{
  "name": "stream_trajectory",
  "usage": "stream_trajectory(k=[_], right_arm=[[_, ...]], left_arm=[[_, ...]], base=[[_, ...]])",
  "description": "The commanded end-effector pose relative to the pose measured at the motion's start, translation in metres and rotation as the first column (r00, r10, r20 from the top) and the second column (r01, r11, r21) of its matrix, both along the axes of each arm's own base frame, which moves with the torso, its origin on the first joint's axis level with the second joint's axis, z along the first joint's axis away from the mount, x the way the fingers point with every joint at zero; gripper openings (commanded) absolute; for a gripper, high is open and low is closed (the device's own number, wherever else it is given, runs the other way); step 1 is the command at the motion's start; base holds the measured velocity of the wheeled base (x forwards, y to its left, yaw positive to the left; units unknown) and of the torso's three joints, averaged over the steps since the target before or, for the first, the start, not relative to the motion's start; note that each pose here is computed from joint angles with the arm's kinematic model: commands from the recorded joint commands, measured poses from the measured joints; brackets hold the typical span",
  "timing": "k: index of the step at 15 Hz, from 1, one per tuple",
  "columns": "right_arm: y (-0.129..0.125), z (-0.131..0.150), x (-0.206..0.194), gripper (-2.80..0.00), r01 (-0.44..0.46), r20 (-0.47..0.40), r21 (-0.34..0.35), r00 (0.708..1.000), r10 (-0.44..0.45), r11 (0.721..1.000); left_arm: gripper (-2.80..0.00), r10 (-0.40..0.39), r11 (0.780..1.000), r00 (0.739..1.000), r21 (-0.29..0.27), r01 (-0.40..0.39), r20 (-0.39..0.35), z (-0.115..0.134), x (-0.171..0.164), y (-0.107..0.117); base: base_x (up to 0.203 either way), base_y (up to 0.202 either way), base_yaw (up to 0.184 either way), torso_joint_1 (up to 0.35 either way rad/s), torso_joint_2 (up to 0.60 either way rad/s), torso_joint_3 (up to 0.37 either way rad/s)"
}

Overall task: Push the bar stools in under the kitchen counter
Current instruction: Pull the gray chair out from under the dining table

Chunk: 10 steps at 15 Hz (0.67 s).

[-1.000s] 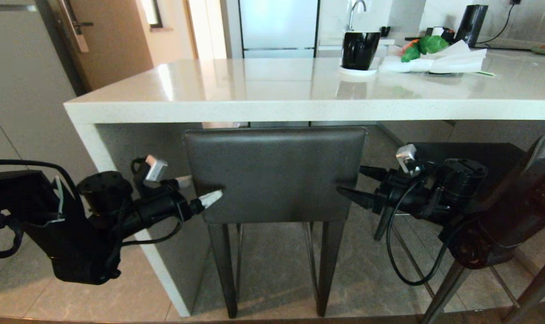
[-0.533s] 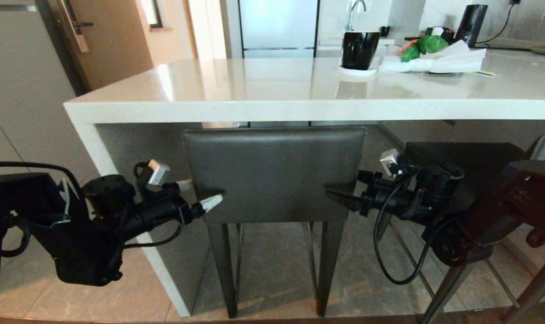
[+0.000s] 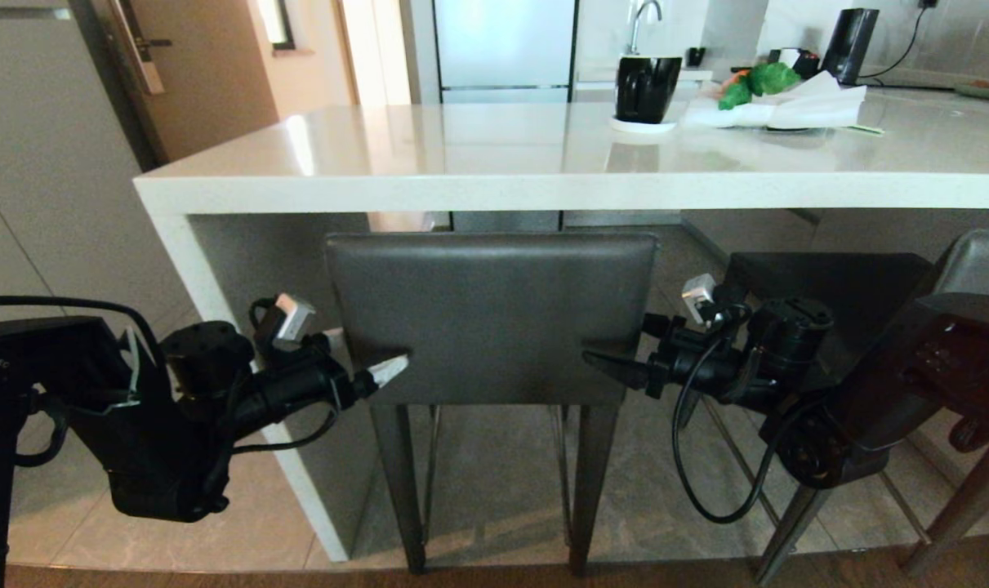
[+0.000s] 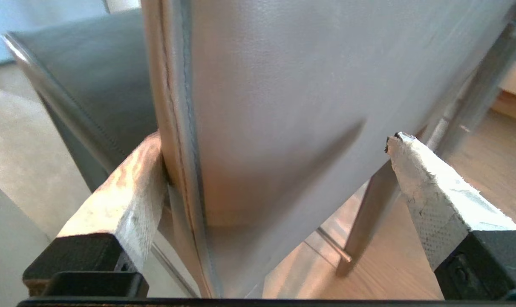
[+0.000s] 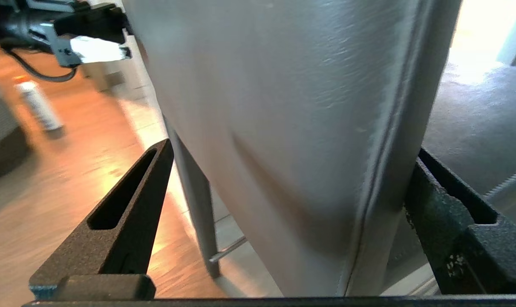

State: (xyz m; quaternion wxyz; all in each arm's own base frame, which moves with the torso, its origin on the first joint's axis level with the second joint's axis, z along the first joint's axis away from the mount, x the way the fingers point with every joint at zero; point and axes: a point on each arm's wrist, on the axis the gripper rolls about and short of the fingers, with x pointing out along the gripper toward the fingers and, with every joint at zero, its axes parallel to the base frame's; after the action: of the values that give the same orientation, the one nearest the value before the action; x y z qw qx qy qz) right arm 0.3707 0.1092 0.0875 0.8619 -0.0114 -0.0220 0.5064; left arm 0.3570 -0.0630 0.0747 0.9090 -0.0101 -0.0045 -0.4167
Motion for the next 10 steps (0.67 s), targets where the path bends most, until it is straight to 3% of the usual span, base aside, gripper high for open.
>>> stream_trajectory(k=[1,10], right_arm=[[0.000,0.002,0.000,0.00,-0.001,0.012,0.003,1.000,0.001,1.000],[-0.003,0.008,-0.009,0.00,0.001,0.017,0.003,1.000,-0.001,1.000]], left_arm=[[0.00,-0.027,1.000,1.000,0.001,0.027,0.000,0.001,-0.005,-0.006],[0.00,-0.041,0.999,0.999,0.027,0.041,-0.012,0.003,-0.026,-0.011]], base=[[-0.197,0.000,0.000,-0.002,0.00,0.006],[-0.196,0.000,-0.002,0.002,0.00,0.004]])
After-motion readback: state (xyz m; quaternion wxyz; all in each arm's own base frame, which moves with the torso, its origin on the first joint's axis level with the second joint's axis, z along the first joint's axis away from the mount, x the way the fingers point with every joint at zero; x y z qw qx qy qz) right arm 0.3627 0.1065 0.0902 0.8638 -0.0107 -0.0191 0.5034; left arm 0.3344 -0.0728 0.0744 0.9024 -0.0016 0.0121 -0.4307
